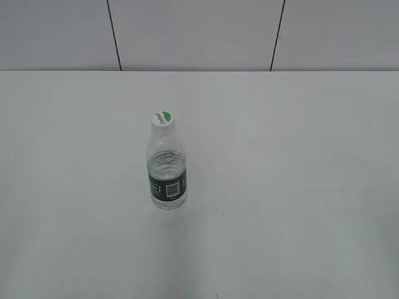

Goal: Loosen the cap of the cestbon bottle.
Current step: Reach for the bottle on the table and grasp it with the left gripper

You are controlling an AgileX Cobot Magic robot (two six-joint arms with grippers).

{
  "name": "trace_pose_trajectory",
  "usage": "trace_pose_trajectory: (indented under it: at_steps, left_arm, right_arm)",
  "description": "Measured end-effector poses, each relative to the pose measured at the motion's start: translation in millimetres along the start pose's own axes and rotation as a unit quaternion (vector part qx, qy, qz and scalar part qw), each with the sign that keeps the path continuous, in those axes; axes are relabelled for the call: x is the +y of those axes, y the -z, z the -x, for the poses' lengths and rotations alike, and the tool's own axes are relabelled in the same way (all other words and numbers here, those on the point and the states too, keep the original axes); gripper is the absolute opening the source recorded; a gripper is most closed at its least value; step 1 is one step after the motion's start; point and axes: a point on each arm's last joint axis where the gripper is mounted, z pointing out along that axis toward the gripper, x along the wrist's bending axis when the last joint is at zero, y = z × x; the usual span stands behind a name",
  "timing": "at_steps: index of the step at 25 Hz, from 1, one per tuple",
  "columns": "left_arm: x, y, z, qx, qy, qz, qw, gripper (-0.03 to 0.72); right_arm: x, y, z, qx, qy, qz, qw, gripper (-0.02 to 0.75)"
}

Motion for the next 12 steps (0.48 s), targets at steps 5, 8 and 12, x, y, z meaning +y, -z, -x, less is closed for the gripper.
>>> trace_pose_trajectory:
  at_steps: [5, 8, 12]
  left_arm:
    - [0.0, 0.0, 0.0, 0.0, 0.0, 0.0, 1.0, 0.436]
    - [0.0, 0.0, 0.0, 0.0, 0.0, 0.0, 1.0, 0.436]
    - [0.0, 0.0, 0.0, 0.0, 0.0, 0.0, 1.0, 0.436]
  right_arm:
    - [0.0, 0.0, 0.1, 0.0, 0.0, 0.0, 1.0, 0.479]
    - [0.0, 0.0, 0.1, 0.0, 0.0, 0.0, 1.0, 0.479]
    - [0.0, 0.0, 0.1, 0.0, 0.0, 0.0, 1.0, 0.479]
